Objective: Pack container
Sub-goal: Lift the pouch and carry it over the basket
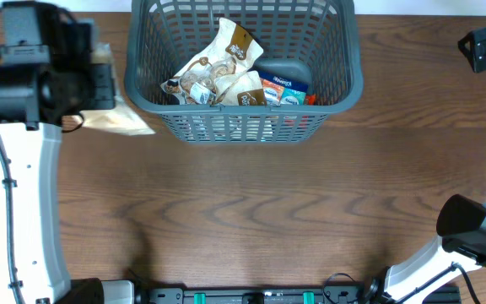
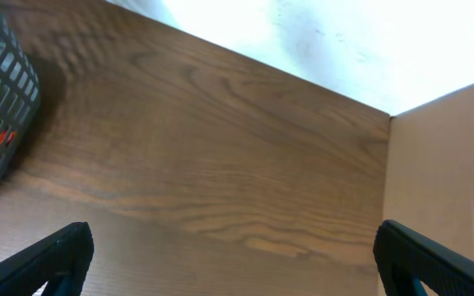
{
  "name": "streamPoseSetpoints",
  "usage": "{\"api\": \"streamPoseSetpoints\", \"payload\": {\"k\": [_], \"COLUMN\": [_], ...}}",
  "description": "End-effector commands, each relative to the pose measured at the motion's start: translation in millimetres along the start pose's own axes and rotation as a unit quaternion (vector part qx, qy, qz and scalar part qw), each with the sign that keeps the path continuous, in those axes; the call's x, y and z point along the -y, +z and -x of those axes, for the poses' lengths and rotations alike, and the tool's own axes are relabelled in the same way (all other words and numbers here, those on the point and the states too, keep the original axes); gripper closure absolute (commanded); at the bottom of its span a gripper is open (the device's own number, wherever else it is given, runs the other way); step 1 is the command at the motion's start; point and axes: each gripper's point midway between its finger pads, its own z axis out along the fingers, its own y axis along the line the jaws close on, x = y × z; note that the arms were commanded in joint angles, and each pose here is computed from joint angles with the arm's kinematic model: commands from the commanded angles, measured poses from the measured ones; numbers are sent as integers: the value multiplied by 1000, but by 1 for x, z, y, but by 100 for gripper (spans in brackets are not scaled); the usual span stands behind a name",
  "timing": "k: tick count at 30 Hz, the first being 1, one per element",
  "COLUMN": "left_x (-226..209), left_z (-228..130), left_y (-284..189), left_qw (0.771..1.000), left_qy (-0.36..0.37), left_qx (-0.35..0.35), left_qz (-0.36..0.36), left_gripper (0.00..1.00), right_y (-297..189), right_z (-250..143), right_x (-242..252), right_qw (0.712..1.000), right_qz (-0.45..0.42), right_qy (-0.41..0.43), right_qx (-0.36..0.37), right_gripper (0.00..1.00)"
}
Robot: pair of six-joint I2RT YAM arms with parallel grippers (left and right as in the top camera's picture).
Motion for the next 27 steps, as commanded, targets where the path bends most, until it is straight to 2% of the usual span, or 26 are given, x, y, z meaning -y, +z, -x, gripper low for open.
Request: {"api": "streamPoseSetpoints", "payload": {"k": [1, 8, 14, 22, 27], "left_x": [8, 35, 69, 114, 145], "left_z": [21, 44, 71, 127, 143], "left_y": [-25, -44, -42, -9, 36], "left_qw": [998, 991, 971, 950, 944], "left_qy": [37, 86, 179, 207, 222], "left_qx": [50, 105, 158, 233, 238], "left_qz": [28, 17, 0, -20, -47], "left_gripper": [94, 94, 94, 94, 94], "right_y": [20, 50, 67, 72, 72], "right_z": [-10, -24, -30, -32, -32], "right_x": [-1, -2, -2, -2, -3], "right_qw": [999, 997, 996, 996, 996], "right_qz": [17, 38, 49, 52, 53], "right_qy": [18, 33, 37, 38, 38], "right_qx": [-22, -51, -63, -67, -66], "right_gripper": [1, 1, 1, 1, 1]}}
